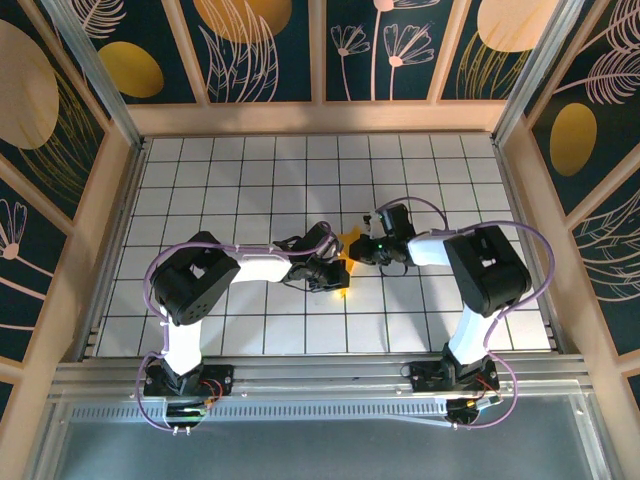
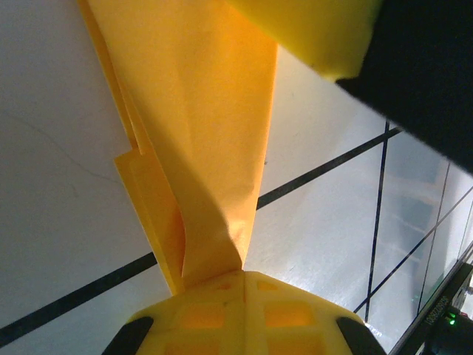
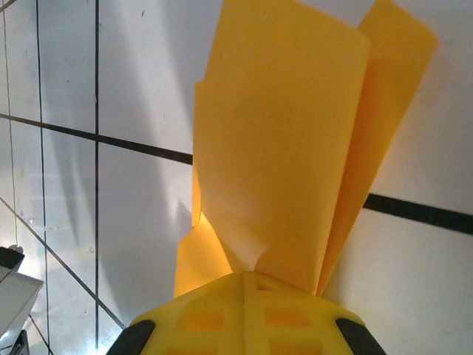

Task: Fold a paper plane with a square sheet of paper (fold left side to right side)
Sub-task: Fold the wing for the fifth time at the center of the table.

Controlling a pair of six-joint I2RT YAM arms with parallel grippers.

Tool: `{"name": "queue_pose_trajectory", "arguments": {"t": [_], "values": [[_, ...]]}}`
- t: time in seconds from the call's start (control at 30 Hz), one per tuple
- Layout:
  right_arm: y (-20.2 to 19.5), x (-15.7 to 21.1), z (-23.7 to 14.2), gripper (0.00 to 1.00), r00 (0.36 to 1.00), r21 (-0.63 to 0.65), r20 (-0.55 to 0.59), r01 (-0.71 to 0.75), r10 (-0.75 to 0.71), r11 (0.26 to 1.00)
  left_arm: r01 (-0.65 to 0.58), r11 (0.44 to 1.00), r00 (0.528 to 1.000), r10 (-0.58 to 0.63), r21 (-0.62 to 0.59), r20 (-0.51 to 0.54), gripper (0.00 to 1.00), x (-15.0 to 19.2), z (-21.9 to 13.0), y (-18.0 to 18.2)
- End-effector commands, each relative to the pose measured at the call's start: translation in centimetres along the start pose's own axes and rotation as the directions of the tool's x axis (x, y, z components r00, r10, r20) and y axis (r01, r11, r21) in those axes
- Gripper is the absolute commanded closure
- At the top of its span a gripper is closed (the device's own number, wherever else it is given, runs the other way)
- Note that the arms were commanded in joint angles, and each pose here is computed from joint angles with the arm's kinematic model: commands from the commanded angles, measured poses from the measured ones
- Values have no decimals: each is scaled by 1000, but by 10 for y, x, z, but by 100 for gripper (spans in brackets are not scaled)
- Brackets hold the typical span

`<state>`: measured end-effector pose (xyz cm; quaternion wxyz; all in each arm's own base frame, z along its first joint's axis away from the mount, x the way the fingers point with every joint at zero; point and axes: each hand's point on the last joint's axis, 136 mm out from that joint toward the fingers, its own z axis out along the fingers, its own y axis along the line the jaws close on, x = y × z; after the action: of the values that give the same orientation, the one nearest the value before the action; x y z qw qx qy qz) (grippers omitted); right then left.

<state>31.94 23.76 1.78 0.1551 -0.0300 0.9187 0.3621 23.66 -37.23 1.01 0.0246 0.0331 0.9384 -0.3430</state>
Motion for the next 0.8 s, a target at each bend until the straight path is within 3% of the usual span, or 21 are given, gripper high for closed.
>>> {"name": "queue_pose_trajectory", "arguments": {"t": [0.0,0.77], "values": [[-22,-23,-2,100,998,74,61,10,-14,997,94,948,988,-126,-306,-87,100,39,3,88],[-53,-71,-3,100,995,109,98,-40,30,993,94,948,989,-125,-305,-83,100,38,2,87]]}}
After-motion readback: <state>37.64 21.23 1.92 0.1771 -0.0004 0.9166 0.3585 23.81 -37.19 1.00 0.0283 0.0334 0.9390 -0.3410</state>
